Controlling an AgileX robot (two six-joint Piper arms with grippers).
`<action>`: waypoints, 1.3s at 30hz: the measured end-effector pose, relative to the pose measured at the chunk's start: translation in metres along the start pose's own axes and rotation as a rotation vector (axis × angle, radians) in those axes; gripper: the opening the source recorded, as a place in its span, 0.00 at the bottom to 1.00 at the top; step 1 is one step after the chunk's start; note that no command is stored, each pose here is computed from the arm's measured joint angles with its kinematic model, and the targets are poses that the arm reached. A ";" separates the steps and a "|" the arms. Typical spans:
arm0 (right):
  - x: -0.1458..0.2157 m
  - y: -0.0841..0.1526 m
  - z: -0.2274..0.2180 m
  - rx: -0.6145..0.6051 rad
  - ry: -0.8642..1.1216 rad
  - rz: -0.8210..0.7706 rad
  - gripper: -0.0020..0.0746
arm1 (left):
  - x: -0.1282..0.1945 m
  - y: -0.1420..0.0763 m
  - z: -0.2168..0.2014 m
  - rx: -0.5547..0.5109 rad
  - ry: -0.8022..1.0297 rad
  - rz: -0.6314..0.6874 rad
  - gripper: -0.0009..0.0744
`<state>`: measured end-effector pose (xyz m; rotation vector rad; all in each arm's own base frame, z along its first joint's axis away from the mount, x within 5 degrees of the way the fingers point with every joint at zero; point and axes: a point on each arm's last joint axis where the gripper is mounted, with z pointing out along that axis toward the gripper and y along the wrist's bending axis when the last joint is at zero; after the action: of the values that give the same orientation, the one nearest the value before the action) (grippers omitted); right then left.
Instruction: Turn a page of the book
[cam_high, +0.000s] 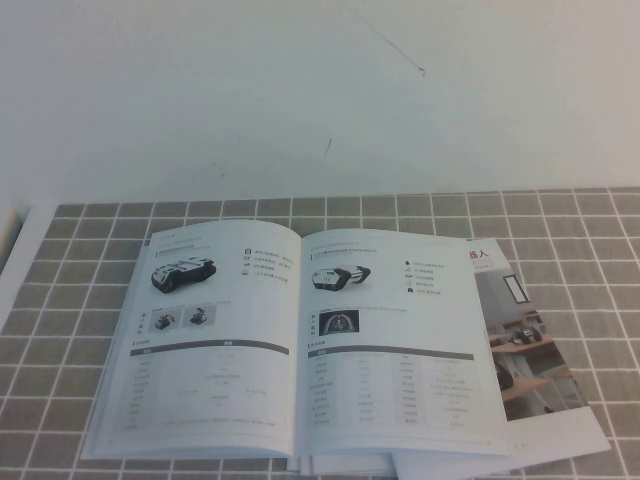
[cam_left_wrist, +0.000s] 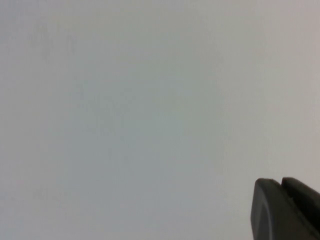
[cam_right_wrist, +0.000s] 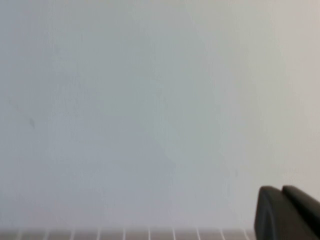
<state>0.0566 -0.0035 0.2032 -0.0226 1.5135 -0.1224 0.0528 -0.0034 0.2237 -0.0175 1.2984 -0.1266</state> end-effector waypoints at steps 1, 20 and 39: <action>-0.006 -0.001 0.000 0.008 -0.063 0.014 0.02 | -0.006 -0.001 0.000 0.009 -0.068 0.002 0.01; -0.055 -0.004 -0.009 0.015 -0.273 0.002 0.02 | -0.072 -0.007 -0.005 0.066 -0.371 -0.141 0.01; -0.141 -0.001 0.033 -0.186 0.536 0.016 0.02 | -0.110 -0.005 0.126 -0.085 0.450 -0.012 0.01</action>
<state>0.0822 0.0071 0.3452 -0.1352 2.0564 0.0302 0.1443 -0.0046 0.3639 -0.0725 1.7528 -0.0880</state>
